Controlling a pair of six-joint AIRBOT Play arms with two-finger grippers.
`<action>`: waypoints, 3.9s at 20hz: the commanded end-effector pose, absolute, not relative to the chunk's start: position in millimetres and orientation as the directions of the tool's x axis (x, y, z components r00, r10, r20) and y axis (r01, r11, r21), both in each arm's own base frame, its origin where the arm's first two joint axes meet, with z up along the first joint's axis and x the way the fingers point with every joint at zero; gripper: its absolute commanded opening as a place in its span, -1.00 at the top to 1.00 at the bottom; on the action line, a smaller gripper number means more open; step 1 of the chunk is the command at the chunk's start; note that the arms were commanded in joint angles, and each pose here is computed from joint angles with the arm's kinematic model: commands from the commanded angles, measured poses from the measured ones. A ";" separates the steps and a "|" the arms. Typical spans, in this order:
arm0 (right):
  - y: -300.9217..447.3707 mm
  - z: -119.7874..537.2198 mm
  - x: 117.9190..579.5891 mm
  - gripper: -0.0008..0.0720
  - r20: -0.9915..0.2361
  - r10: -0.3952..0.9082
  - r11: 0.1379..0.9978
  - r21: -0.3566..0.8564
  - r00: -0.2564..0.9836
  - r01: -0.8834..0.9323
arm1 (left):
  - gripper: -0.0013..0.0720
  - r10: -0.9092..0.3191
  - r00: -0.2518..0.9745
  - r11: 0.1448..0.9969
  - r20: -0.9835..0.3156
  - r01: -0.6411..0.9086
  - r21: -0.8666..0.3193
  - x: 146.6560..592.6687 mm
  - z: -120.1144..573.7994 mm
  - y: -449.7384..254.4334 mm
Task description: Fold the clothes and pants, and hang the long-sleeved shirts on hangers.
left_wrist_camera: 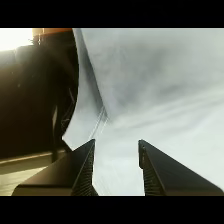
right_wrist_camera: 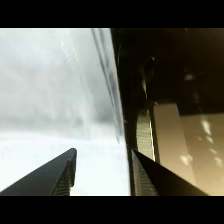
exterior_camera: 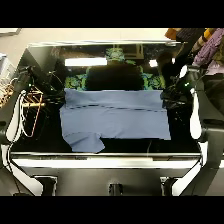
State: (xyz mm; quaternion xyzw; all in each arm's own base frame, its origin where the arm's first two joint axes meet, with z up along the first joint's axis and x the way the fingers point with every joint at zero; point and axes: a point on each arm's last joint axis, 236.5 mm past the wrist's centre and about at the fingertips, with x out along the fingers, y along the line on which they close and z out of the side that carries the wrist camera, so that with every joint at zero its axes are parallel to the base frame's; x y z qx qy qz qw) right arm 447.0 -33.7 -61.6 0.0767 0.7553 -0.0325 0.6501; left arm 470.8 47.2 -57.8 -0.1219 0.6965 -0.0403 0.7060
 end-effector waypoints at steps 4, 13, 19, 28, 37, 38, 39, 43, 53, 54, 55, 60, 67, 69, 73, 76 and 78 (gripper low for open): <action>-69.8 9.0 443.3 -0.15 -0.981 0.193 0.961 0.195 0.031 0.197 | 0.05 -0.333 0.108 0.908 -0.937 -0.229 -0.349 438.4 0.4 74.6; -43.3 -19.5 349.7 -0.15 -0.931 0.364 0.873 0.355 0.039 0.335 | 0.06 -0.533 0.112 0.674 -0.839 -0.544 -0.500 225.1 -67.5 -5.1; -27.9 -16.2 326.9 -0.14 -0.920 0.388 0.865 0.382 0.050 0.326 | 0.06 -0.603 0.169 0.589 -0.780 -0.565 -0.578 198.3 -88.8 -47.1; -6.1 -1.1 332.1 -0.14 -0.875 0.476 0.818 0.476 0.083 0.323 | 0.06 -0.564 0.229 0.636 -0.794 -0.492 -0.594 221.4 -100.9 -69.8; -5.9 -1.0 331.2 -0.14 -0.875 0.477 0.821 0.476 0.079 0.315 | 0.06 -0.501 0.277 0.693 -0.820 -0.440 -0.572 238.0 -107.2 -70.0; -6.3 -1.2 331.4 -0.14 -0.876 0.475 0.822 0.475 0.080 0.315 | 0.06 -0.498 0.279 0.697 -0.821 -0.434 -0.570 238.8 -107.4 -71.2; -6.5 -1.3 331.9 -0.14 -0.876 0.474 0.824 0.475 0.082 0.310 | 0.06 -0.498 0.277 0.702 -0.822 -0.427 -0.570 238.9 -107.5 -72.8; -7.7 -1.5 334.8 -0.14 -0.878 0.470 0.827 0.475 0.094 0.301 | 0.09 -0.496 0.281 0.706 -0.822 -0.420 -0.569 241.1 -108.8 -75.7; -13.9 1.4 328.1 0.10 -0.889 0.451 0.852 0.457 0.085 0.255 | 0.92 -0.538 0.212 0.702 -0.816 -0.424 -0.573 230.0 -115.4 -91.0; -20.7 3.9 331.9 0.13 -0.892 0.437 0.853 0.452 0.116 0.260 | 0.91 -0.540 0.209 0.701 -0.815 -0.423 -0.573 229.3 -115.1 -91.7; -31.7 3.5 331.2 0.13 -0.897 0.422 0.852 0.441 0.129 0.281 | 0.91 -0.540 0.207 0.702 -0.815 -0.423 -0.573 229.0 -115.1 -91.7; -61.1 -31.6 299.1 -0.06 -0.910 0.411 0.831 0.396 0.048 0.391 | 0.91 -0.544 0.202 0.702 -0.814 -0.422 -0.574 227.7 -114.8 -92.5; -37.3 -97.3 251.1 -0.15 -0.878 0.471 0.813 0.394 -0.088 0.429 | 0.92 -0.555 0.187 0.700 -0.810 -0.421 -0.577 224.1 -113.8 -95.1; -34.2 -105.0 247.7 -0.15 -0.876 0.475 0.809 0.397 -0.084 0.435 | 0.92 -0.555 0.188 0.700 -0.811 -0.421 -0.577 224.3 -113.9 -95.0; -25.0 -109.5 257.7 -0.15 -0.864 0.503 0.789 0.448 -0.023 0.420 | 0.91 -0.555 0.188 0.700 -0.810 -0.421 -0.577 224.2 -113.8 -95.1; -25.3 -109.6 268.5 -0.15 -0.865 0.502 0.781 0.464 0.023 0.417 | 0.91 -0.555 0.188 0.700 -0.810 -0.421 -0.577 224.2 -113.8 -95.1; -25.7 -109.8 269.6 -0.14 -0.866 0.500 0.782 0.465 0.027 0.416 | 0.92 -0.555 0.188 0.700 -0.810 -0.421 -0.577 224.2 -113.8 -95.1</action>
